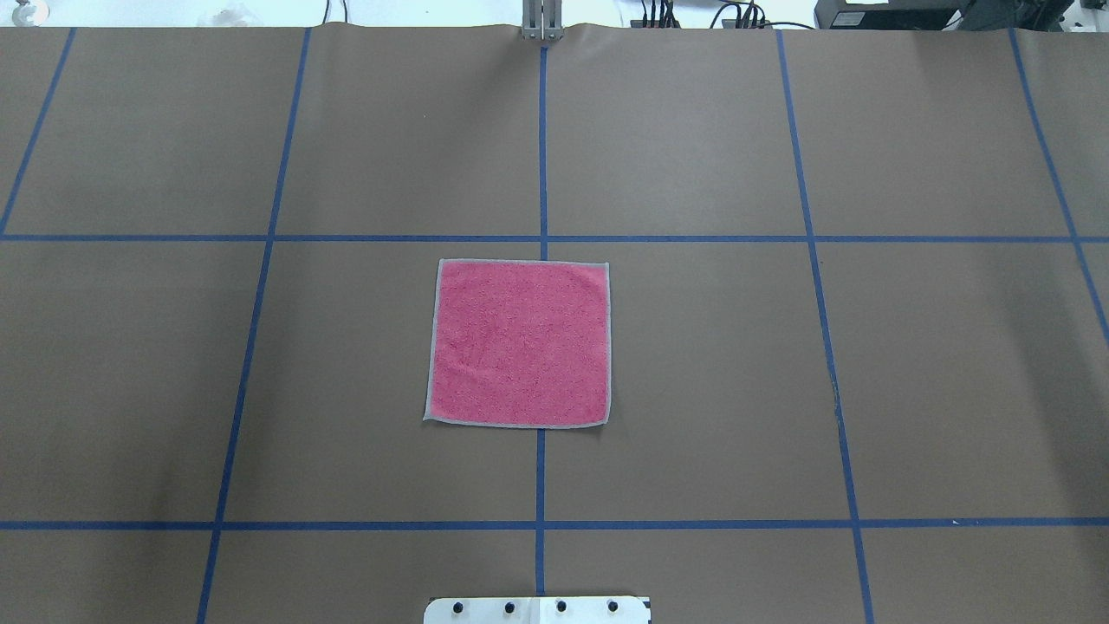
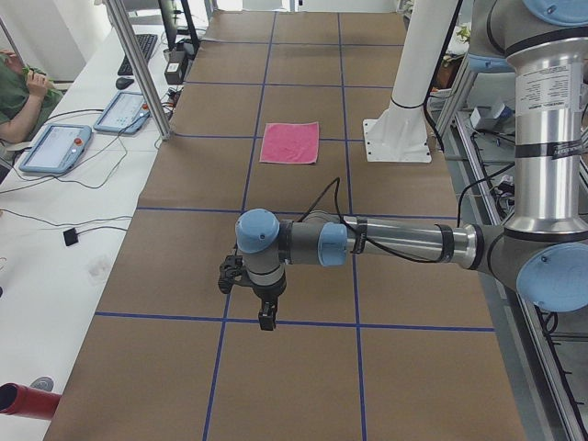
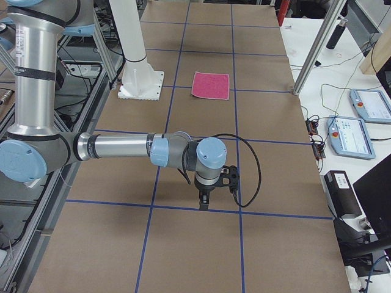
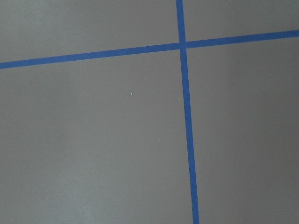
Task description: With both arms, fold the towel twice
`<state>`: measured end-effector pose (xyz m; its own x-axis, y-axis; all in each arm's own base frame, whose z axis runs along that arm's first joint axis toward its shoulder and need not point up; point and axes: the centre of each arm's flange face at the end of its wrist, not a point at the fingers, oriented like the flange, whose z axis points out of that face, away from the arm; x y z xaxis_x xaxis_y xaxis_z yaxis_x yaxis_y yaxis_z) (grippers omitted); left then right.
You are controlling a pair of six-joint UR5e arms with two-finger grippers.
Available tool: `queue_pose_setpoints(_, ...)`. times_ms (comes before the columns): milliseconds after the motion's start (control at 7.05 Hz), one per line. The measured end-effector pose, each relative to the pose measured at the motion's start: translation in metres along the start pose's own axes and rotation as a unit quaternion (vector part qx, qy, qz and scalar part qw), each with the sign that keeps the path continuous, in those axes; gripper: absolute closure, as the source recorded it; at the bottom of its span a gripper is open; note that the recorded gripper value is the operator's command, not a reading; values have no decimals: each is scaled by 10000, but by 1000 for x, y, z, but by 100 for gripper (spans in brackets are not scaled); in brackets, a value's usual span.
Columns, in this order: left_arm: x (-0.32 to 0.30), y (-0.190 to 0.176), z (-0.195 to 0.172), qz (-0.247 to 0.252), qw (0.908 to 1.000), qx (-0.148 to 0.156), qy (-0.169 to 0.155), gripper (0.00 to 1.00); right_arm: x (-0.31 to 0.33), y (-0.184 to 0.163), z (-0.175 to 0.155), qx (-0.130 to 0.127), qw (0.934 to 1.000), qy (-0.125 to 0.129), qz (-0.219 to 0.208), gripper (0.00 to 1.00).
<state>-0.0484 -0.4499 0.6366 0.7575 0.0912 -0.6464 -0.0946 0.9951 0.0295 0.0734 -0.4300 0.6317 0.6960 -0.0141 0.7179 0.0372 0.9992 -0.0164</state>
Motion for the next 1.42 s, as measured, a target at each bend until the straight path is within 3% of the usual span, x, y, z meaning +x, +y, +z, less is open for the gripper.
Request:
queue_pose_setpoints(851, 8, -13, -10, 25, 10000, 94, -13, 0, -8, -13, -9, 88, 10000, 9, -33, 0)
queue_pose_setpoints(1134, 37, -58, -45, 75, 9993, 358, -26, 0, -31, -43, -28, 263, 9994, 15, -208, 0)
queue_pose_setpoints(1418, 108, -117, -86, -383, 9963, 765, 92, 0, -91, -87, -44, 420, 9989, -67, -190, 0)
